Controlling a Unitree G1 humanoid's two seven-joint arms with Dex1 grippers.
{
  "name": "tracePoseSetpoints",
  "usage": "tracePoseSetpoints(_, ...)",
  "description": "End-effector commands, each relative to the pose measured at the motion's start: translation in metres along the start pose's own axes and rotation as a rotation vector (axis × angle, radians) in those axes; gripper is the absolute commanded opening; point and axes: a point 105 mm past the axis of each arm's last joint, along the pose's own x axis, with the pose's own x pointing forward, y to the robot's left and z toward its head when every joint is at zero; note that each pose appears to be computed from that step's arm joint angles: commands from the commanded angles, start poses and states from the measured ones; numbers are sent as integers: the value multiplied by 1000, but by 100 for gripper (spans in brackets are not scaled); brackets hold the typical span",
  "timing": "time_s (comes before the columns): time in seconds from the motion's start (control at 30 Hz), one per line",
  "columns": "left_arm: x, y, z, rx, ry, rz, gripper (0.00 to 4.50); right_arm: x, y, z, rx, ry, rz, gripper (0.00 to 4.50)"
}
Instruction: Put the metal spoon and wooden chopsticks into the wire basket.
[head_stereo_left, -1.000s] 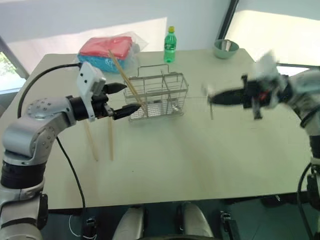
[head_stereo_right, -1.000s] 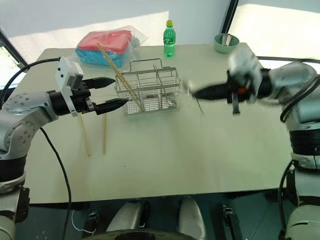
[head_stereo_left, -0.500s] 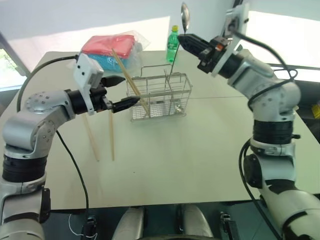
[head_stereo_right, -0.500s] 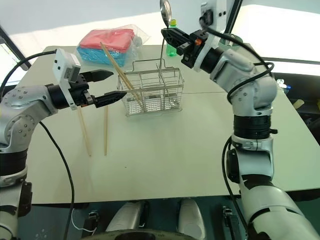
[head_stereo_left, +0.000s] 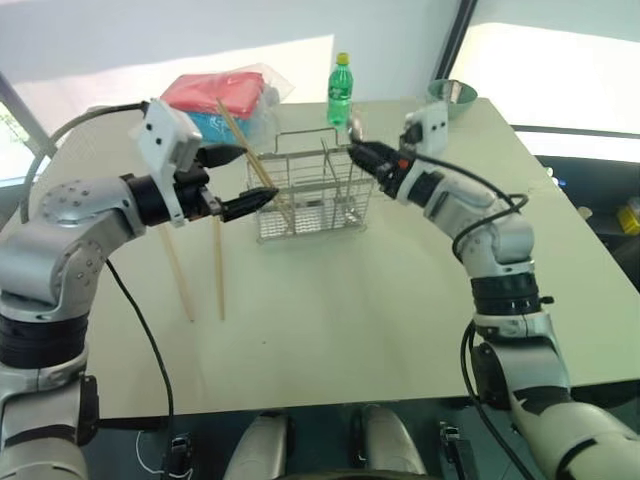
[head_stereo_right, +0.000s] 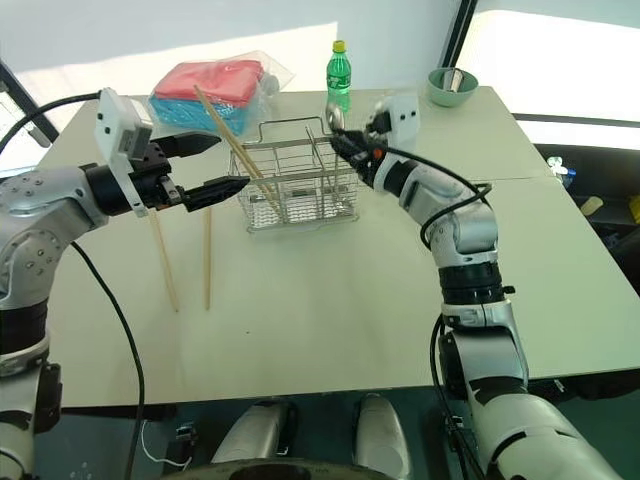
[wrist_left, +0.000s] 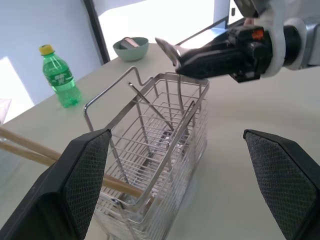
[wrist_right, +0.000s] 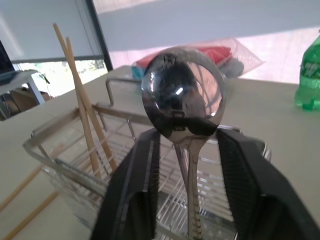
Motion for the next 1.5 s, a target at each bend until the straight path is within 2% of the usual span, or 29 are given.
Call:
tracePoseSetpoints(0.03,-9,5,13,36,-35,47,450,-7,4,48,-61,-140,2,186)
tracePoseSetpoints(0.23,-23,20,27,0,-93,142,450,-39,3,101,-135,-242,53,186)
tracePoseSetpoints(0.33,-38,42,41,-71,-168,274,450,-63,20,123,-188,-258,215,186)
tracePoseSetpoints(0.4,-53,66,43,-143,-199,421,450,-82,38,125,-255,-226,345,186)
tracePoseSetpoints(0.5,-72,99,25,-256,-142,642,450,-103,58,110,-320,-128,486,186)
tracePoseSetpoints(0.57,-87,120,0,-342,-44,817,450,-113,66,94,-314,-60,537,186)
tracePoseSetpoints(0.67,-103,137,-41,-454,139,1007,450,-118,69,75,-284,2,533,186)
tracePoseSetpoints(0.8,-96,132,-90,-543,366,1050,450,-120,69,49,-259,57,484,186)
tracePoseSetpoints(0.9,-86,127,-114,-572,464,1047,450,-122,70,38,-243,71,467,186)
tracePoseSetpoints(1.0,-68,121,-144,-693,541,1045,450,-125,71,26,-193,79,443,186)
tracePoseSetpoints(1.2,-41,117,-164,-757,606,998,450,-140,79,2,-184,158,474,186)
tracePoseSetpoints(1.5,-25,112,-180,-828,698,970,450,-143,73,4,-186,139,427,186)
